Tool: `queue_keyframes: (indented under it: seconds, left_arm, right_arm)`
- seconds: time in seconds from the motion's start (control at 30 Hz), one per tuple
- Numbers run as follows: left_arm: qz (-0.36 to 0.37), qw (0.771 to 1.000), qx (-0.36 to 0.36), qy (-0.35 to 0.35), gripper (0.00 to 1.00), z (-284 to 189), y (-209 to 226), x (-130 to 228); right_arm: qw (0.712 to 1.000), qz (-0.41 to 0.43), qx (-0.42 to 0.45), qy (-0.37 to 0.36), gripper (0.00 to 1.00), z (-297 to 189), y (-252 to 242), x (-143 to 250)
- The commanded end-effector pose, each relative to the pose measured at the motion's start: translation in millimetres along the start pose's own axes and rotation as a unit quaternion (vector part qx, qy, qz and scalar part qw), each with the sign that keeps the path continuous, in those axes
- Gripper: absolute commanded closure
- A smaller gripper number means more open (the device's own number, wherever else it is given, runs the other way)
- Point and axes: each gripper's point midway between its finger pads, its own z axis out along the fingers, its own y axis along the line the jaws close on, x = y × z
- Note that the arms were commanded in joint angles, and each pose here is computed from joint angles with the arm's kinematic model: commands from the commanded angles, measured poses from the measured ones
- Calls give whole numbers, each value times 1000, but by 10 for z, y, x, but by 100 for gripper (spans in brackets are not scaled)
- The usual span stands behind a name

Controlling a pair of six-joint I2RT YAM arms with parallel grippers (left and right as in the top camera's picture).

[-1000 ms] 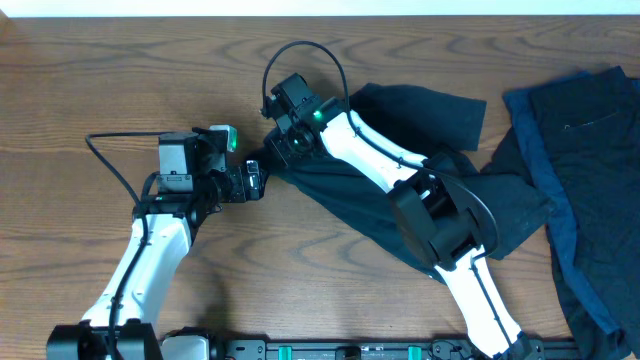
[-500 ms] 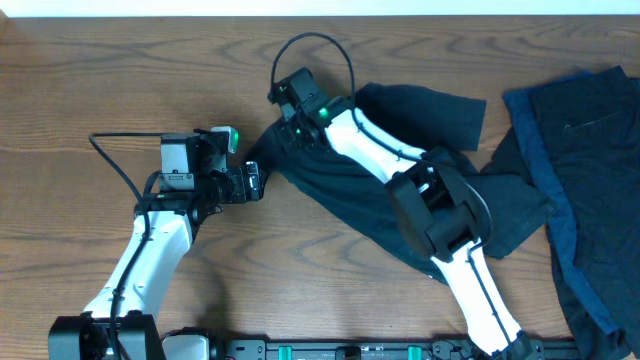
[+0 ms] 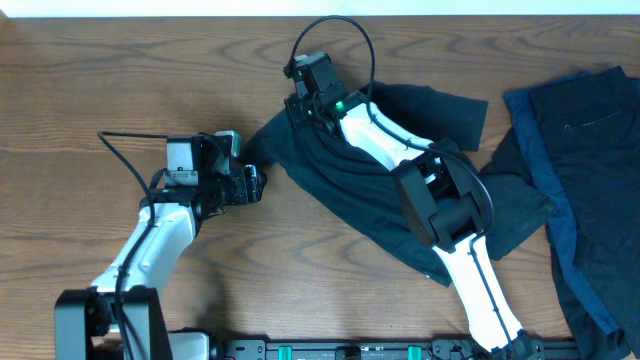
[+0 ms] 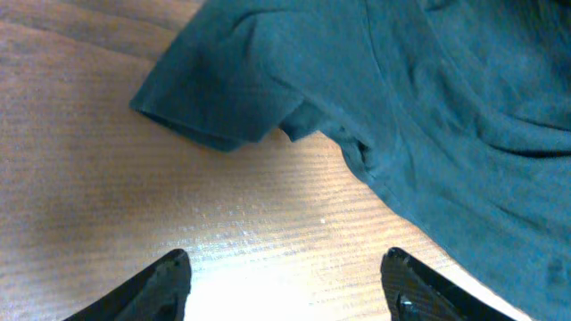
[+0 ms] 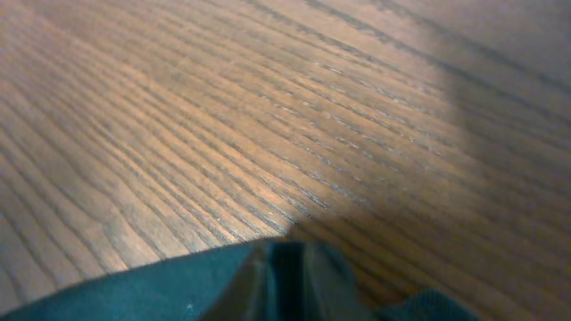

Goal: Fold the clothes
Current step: 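Pull the T-shirt apart with both grippers, right gripper releasing and moving up-right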

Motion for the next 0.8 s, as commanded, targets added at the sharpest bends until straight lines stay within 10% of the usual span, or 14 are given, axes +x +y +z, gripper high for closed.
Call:
queue_keyframes:
  seconds: [0.0, 0.33, 0.57, 0.77]
  left_arm:
    - [10, 1000, -1, -17, 34, 5, -12, -118]
    - [24, 999, -1, -46, 53, 84, -2, -273]
    - [53, 995, -55, -68, 80, 440, 142, -364]
    - [62, 990, -71, -107, 81, 564, 232, -536]
  right_arm:
    - [1000, -11, 0, -13, 75, -138, 84, -166]
    - [999, 13, 24, 25, 48, -1004, -23, -384]
    - [997, 30, 38, 67, 45, -1228, -136, -246]
    - [993, 38, 46, 102, 46, -1264, -173, -72]
